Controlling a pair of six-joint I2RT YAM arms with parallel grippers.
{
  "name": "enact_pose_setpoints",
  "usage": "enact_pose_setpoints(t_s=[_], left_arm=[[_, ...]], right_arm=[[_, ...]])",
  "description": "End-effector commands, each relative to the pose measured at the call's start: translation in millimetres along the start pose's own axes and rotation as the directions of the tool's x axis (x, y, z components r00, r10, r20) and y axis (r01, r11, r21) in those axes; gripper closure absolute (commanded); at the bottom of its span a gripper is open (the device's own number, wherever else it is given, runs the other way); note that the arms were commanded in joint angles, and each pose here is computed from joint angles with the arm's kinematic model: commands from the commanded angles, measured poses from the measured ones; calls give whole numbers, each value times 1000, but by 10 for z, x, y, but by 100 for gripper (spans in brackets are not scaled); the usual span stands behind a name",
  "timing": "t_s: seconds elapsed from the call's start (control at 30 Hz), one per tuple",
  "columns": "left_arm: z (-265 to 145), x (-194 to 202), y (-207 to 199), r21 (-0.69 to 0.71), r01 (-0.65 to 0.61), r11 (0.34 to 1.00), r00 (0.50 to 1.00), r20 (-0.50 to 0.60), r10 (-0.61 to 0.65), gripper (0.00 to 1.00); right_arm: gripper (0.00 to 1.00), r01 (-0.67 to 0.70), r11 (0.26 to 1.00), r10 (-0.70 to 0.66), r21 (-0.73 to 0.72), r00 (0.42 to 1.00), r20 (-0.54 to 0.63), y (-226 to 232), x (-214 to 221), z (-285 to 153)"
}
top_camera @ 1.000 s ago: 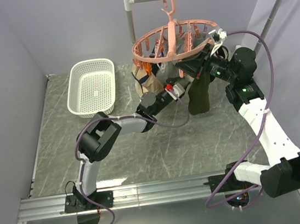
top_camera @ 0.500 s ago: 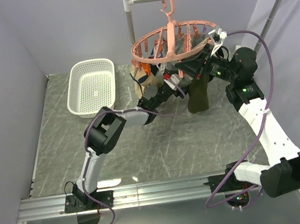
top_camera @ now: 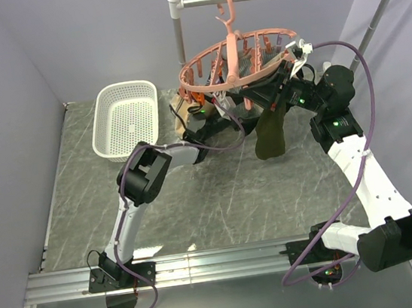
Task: Clip the underwear to the hanger
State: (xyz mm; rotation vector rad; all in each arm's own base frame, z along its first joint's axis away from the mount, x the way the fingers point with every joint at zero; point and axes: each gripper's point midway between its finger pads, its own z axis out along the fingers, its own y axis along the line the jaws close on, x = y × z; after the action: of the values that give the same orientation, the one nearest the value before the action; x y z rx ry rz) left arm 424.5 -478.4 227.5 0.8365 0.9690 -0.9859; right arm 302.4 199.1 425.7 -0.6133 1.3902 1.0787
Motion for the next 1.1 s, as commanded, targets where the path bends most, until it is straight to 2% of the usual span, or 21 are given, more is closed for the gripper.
enact_pose_setpoints(t_s=[0.0,0.17,0.37,0.53,0.67,0.7,0.77,0.8,0.87,0.9,1.0,1.07], left_arm=[[100,-312,-184,137,7,991,996,90,-19,4],[139,-349,-282,218,-1,976,995,96,-21,7],[188,-285,-420,312,37,949,997,59,-58,16],[234,-180,-418,324,102,940,994,13,-112,10],[237,-187,-443,346,94,934,994,11,-104,15],[230,-191,-458,353,96,931,994,9,-106,24],[221,-242,-477,368,91,925,995,13,-102,35],[198,-227,-487,373,93,923,995,5,-102,48],[185,-301,-494,377,82,923,996,8,-91,64],[164,-340,-501,370,83,925,996,4,-91,80],[76,-310,-497,344,83,935,997,-23,-80,93],[61,-495,-464,311,47,949,999,-9,-46,100]], right_arm=[[100,40,989,-44,-143,999,-21,326,-40,-34],[100,29,988,-34,-151,999,-30,328,3,-34],[100,24,987,-29,-157,999,-29,328,3,-27],[100,25,986,-30,-164,999,-28,345,-12,-32],[100,25,986,-31,-166,999,-31,358,-9,-36],[100,29,986,-35,-165,999,-29,361,-20,-41],[100,33,986,-38,-165,999,-29,362,-21,-38],[100,32,987,-36,-158,999,-26,351,-31,-37],[100,33,987,-37,-156,999,-24,347,-35,-36],[100,34,987,-38,-154,999,-22,349,-35,-35],[100,34,991,-36,-129,999,-13,300,-45,-32],[100,38,995,-39,-92,999,-2,231,-64,-22]])
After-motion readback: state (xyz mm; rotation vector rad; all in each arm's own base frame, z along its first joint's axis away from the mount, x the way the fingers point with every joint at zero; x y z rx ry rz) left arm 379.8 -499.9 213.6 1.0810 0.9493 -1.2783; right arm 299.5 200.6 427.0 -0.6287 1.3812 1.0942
